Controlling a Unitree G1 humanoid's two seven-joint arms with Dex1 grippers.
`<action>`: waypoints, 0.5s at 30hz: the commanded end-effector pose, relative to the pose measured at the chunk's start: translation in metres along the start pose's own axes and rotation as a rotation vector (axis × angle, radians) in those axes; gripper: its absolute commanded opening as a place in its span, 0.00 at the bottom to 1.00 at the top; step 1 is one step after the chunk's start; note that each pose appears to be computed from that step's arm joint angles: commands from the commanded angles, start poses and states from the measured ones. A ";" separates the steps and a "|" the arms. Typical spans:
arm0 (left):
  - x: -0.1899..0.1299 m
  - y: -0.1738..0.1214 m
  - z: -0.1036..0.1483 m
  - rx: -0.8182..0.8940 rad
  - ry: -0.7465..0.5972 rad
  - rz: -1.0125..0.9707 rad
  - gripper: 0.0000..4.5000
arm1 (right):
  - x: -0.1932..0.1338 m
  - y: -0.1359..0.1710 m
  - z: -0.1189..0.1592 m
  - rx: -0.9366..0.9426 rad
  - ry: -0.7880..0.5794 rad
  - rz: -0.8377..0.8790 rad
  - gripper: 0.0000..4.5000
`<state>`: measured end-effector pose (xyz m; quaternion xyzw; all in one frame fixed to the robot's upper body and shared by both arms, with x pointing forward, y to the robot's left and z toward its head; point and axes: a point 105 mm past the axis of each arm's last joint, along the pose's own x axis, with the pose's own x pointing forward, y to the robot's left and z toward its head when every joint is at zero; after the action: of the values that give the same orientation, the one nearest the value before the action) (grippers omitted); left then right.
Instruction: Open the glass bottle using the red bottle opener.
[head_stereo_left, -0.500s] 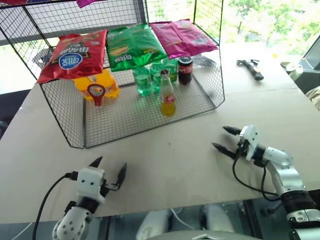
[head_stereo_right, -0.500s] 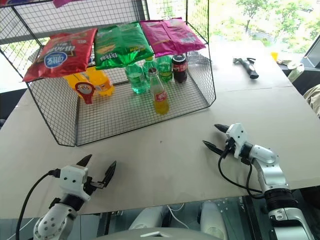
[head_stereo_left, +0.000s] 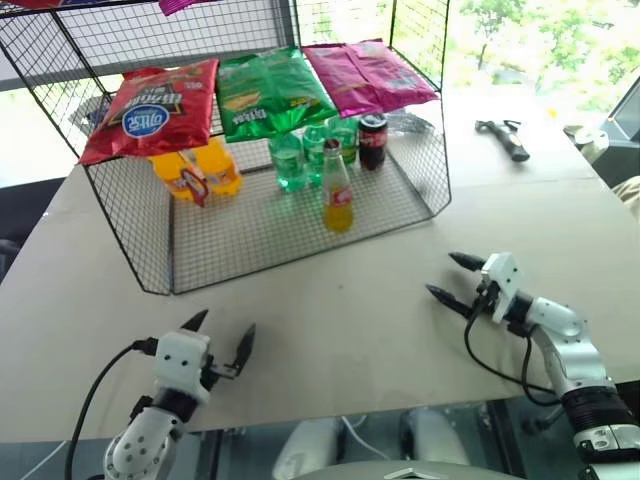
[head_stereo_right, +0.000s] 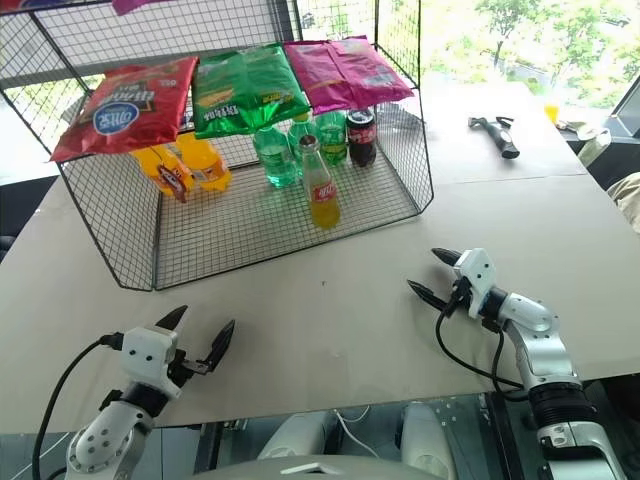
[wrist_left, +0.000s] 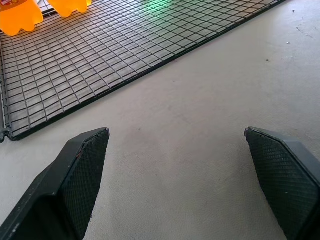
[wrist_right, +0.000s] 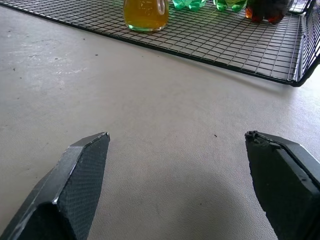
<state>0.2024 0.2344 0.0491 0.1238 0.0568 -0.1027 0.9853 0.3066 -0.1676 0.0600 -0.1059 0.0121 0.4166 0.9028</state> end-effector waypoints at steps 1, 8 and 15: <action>-0.006 -0.004 -0.021 -0.010 0.091 -0.022 1.00 | -0.008 0.009 -0.022 0.047 0.073 0.007 0.97; -0.005 -0.003 -0.021 -0.010 0.087 -0.024 1.00 | -0.008 0.012 -0.023 0.050 0.067 -0.008 0.97; 0.008 0.015 0.001 -0.007 -0.001 0.041 1.00 | 0.000 0.016 -0.013 0.040 0.019 0.000 0.97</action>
<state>0.2117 0.2356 0.0524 0.1187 0.0470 -0.1041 0.9863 0.3031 -0.1657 0.0585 -0.0979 0.0061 0.4047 0.9092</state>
